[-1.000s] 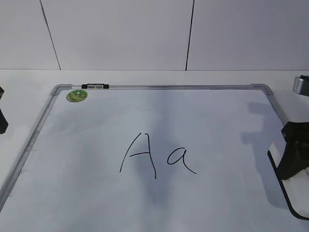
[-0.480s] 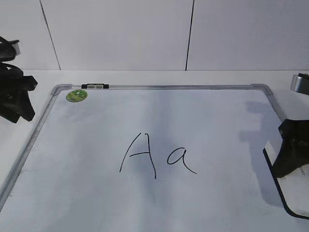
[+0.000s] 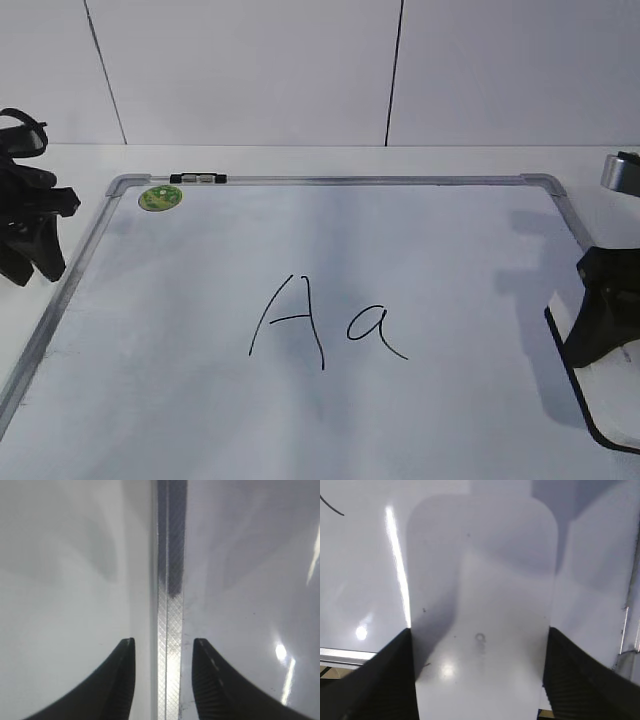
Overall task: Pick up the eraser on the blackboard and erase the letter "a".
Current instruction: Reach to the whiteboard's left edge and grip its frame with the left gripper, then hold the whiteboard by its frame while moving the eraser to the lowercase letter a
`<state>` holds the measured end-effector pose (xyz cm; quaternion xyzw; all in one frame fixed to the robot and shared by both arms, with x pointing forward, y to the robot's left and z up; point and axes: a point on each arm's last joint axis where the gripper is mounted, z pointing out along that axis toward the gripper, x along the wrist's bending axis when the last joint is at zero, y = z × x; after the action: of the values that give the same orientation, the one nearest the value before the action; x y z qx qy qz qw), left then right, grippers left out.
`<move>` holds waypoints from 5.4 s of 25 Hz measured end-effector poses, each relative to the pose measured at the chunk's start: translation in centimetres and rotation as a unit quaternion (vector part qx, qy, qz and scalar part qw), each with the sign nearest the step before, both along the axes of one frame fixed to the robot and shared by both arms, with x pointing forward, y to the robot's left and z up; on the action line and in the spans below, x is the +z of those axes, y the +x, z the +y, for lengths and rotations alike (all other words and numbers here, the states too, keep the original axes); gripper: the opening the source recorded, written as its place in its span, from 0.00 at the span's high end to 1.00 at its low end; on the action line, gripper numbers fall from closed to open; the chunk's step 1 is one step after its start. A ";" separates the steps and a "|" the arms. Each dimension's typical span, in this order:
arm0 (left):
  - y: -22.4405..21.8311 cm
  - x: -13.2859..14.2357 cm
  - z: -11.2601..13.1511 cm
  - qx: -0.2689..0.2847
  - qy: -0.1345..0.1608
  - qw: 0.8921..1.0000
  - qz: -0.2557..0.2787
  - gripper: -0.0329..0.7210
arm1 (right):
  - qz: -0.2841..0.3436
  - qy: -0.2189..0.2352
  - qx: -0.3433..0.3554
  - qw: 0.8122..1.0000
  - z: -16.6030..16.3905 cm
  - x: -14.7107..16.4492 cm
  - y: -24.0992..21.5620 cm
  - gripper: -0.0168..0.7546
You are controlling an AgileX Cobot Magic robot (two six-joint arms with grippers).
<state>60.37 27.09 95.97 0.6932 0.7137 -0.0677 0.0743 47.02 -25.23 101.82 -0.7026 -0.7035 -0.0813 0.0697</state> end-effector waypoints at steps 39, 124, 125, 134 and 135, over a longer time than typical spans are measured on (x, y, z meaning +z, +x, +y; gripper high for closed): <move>-0.5 -2.3 -1.0 -0.020 0.033 0.999 -0.010 0.59 | 0.000 0.007 0.002 1.000 0.1 0.0 0.0 0.26; -0.4 -3.2 -0.8 -0.020 0.051 0.999 0.000 0.89 | -0.004 0.022 0.012 1.000 0.4 0.1 0.0 0.26; -0.4 -3.2 -0.8 -0.016 0.050 0.999 0.000 0.90 | -0.004 0.022 0.012 1.000 0.4 0.1 0.0 0.26; -0.3 -3.4 -0.9 -0.010 0.046 0.999 0.004 0.92 | -0.004 0.022 0.012 1.000 0.4 0.1 0.0 0.26; -0.2 -3.3 -0.9 -0.010 0.046 0.999 0.003 0.92 | -0.004 0.022 0.012 1.000 0.4 0.1 0.0 0.26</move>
<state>60.12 26.20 92.62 0.7025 0.7096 -0.0378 0.0393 47.03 -24.84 101.92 -0.6920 -0.7103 -0.0981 0.0835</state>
